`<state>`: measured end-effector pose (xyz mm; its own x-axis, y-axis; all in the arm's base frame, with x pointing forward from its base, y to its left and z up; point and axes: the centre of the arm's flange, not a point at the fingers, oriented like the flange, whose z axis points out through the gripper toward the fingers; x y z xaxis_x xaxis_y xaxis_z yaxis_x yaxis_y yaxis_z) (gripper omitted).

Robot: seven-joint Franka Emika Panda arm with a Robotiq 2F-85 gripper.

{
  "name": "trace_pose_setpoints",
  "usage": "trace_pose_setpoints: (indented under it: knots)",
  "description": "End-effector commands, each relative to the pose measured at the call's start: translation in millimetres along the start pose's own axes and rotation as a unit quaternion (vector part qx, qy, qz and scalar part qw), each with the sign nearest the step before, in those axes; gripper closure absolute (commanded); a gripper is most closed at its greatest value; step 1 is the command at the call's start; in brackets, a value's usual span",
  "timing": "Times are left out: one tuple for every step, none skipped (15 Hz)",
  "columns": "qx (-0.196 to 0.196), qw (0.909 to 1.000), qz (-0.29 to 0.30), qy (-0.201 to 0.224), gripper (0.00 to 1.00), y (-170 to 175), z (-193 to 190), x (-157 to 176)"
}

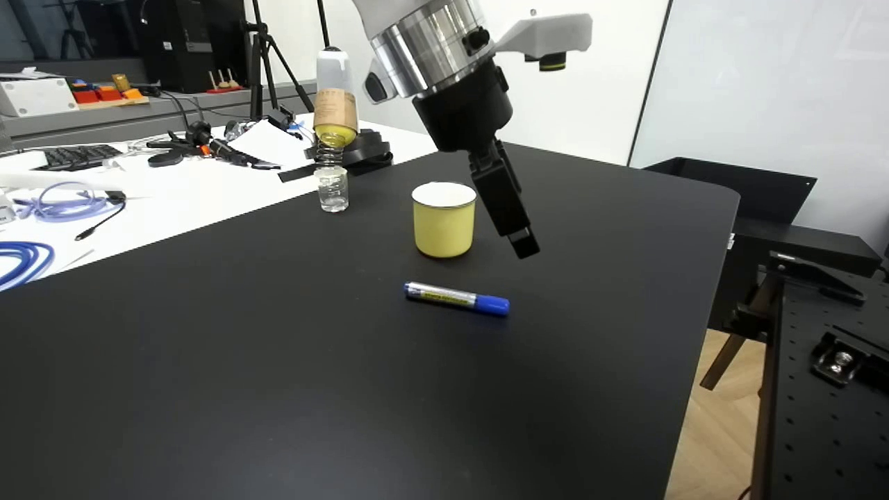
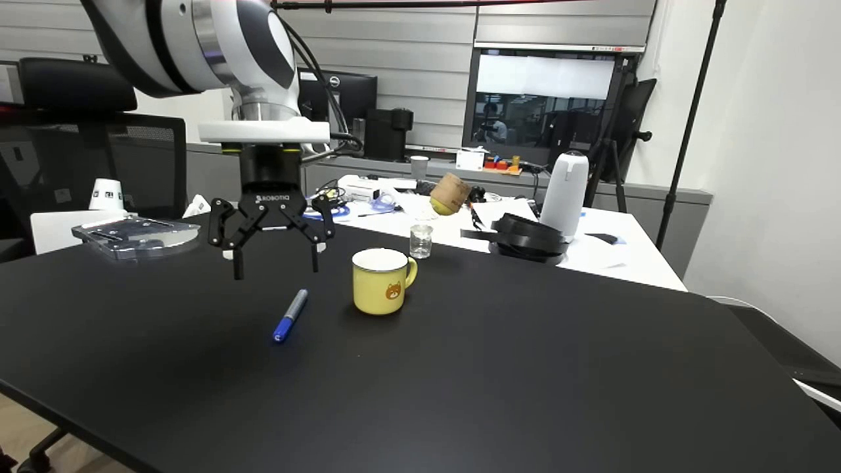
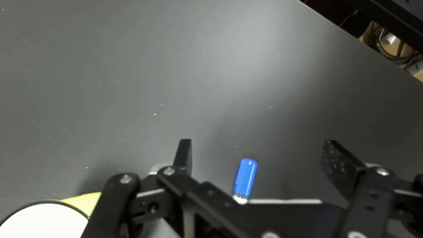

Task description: Put the marker in the mug, put it back on the table, and then put it in the mug again

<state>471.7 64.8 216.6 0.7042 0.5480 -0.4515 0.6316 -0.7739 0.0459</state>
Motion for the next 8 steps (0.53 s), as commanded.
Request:
trace_pose_setpoints:
  knots:
    - [0.025, 0.9995, 0.011, 0.018, 0.00, 4.9, 7.8, 18.7]
    - [0.031, 0.9988, 0.021, 0.032, 0.00, 2.8, 9.8, 23.3]
    - [0.038, 0.9973, 0.038, 0.050, 0.00, -0.7, 11.6, 27.9]
    - [0.044, 0.9947, 0.065, 0.067, 0.00, -3.9, 12.8, 32.0]
    - [0.049, 0.9912, 0.090, 0.085, 0.00, -7.5, 13.1, 33.8]
    - [0.044, 0.9882, 0.108, 0.099, 0.00, -8.8, 13.1, 35.4]
    - [0.035, 0.9858, 0.121, 0.111, 0.00, -9.3, 12.8, 37.0]
    - [0.042, 0.9913, 0.082, 0.094, 0.00, -4.0, 12.5, 35.4]
